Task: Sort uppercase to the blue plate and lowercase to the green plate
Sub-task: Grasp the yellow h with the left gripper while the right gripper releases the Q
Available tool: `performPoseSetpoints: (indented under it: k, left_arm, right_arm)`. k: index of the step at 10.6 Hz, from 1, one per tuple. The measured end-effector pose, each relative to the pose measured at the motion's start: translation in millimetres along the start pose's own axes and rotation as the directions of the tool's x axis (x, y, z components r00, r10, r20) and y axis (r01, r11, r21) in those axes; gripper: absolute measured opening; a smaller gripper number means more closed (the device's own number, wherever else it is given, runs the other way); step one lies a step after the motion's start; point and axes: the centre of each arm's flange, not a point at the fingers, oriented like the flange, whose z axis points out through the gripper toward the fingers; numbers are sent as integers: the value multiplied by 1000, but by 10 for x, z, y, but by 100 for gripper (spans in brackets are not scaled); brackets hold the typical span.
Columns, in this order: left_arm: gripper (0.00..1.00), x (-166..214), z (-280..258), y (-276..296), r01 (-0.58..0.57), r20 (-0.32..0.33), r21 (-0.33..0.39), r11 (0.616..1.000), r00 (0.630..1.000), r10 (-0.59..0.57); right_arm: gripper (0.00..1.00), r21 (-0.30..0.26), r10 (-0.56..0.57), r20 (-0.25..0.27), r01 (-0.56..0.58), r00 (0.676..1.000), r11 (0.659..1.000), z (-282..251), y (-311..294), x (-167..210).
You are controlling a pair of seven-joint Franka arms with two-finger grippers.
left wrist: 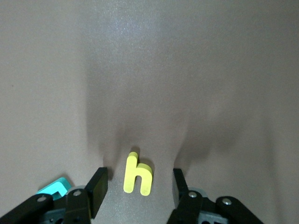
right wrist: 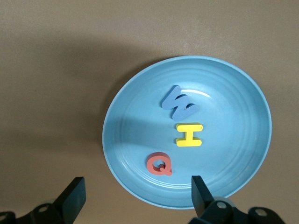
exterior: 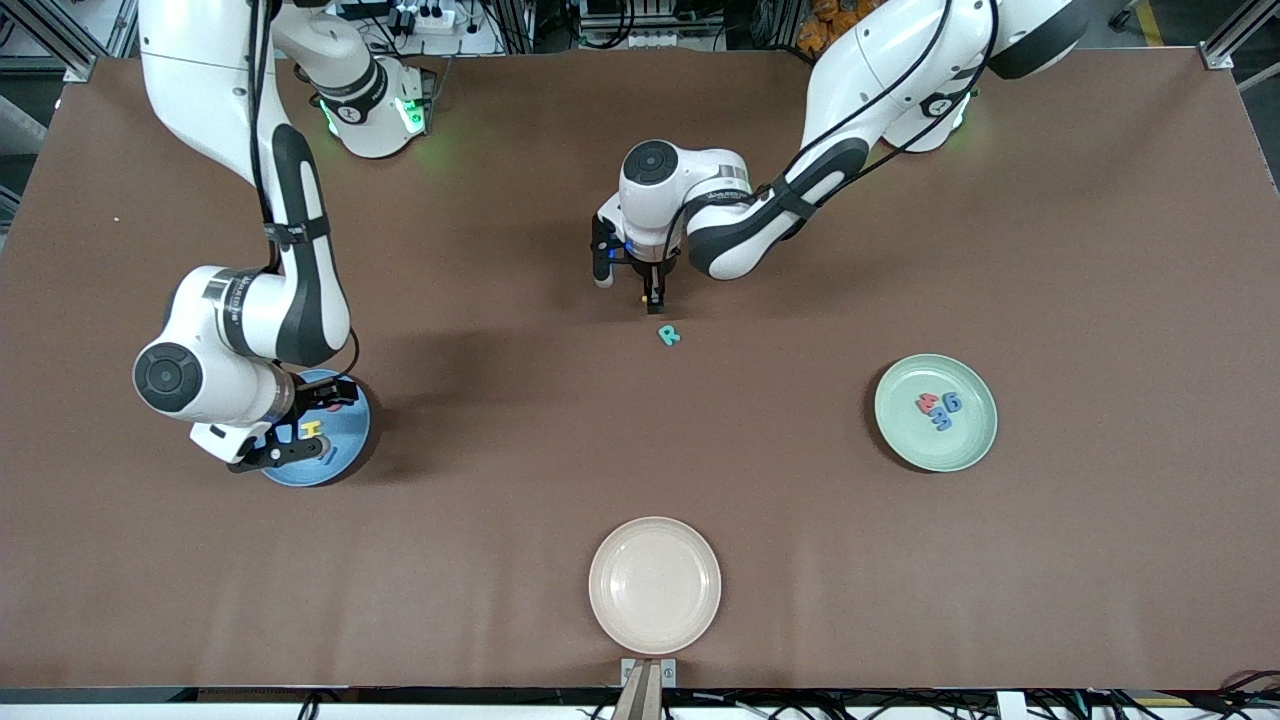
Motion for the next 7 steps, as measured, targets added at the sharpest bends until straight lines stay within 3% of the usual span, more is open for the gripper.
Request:
performPoseSetpoints:
  k: [5,7]
  left_arm:
    - [57,-3,20,0,1,0,-3,1000,1000,-1]
    - [48,6,8,7,0,-3,-3,1000,1000,0]
  right_arm:
    - [100,0,-1,0,1,1000,1000,1,-3,1]
    - [100,0,-1,0,1,1000,1000,1,-4,1]
